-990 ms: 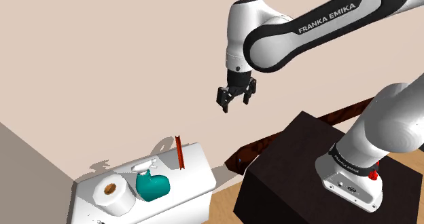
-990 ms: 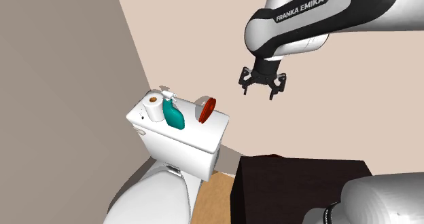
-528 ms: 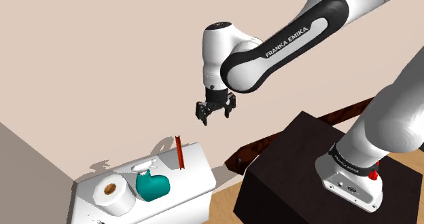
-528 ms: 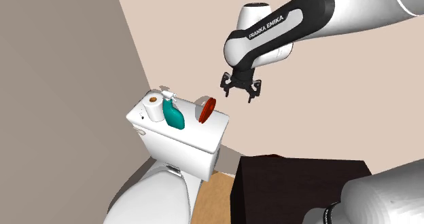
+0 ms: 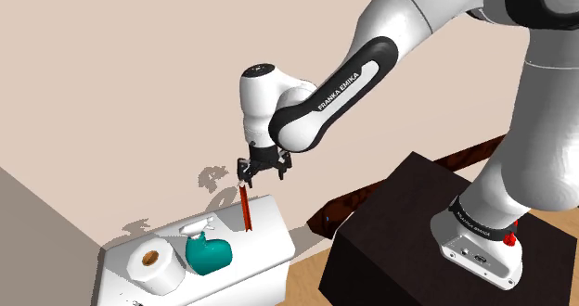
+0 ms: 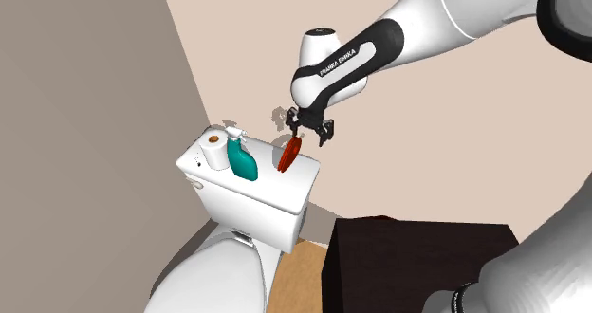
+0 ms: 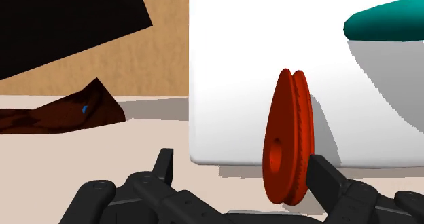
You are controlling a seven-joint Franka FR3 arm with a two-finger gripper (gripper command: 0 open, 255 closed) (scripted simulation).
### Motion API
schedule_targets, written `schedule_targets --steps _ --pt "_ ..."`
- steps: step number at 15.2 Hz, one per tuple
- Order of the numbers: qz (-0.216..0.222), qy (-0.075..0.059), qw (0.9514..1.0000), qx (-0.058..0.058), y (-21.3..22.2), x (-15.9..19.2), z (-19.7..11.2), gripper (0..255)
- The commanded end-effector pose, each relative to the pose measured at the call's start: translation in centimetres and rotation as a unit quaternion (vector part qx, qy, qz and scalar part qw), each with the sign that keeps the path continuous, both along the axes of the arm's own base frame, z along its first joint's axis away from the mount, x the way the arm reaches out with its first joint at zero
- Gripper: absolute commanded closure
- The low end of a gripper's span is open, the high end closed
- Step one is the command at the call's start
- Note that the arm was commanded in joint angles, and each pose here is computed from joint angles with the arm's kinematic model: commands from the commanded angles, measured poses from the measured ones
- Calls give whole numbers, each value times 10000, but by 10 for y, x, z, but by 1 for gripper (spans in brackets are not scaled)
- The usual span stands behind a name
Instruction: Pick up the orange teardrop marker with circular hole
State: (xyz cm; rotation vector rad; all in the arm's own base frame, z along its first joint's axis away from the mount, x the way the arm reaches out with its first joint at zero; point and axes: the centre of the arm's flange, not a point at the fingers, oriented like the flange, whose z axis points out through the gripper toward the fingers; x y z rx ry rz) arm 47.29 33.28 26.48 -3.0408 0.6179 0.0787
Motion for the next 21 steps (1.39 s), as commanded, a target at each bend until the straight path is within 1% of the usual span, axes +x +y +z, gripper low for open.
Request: schedule_targets --steps 1,6,13,15,16,21 --pt "-125 -9 9999 2 18 12 -15 0" --pt "-403 -28 9992 19 56 45 -52 0" --pt "-403 -28 9992 19 56 45 -89 0" --pt "-402 -29 9992 19 56 44 -92 0" --pt "-402 -29 9992 20 56 45 -92 255" --pt "-403 -29 9992 19 56 45 -93 255"
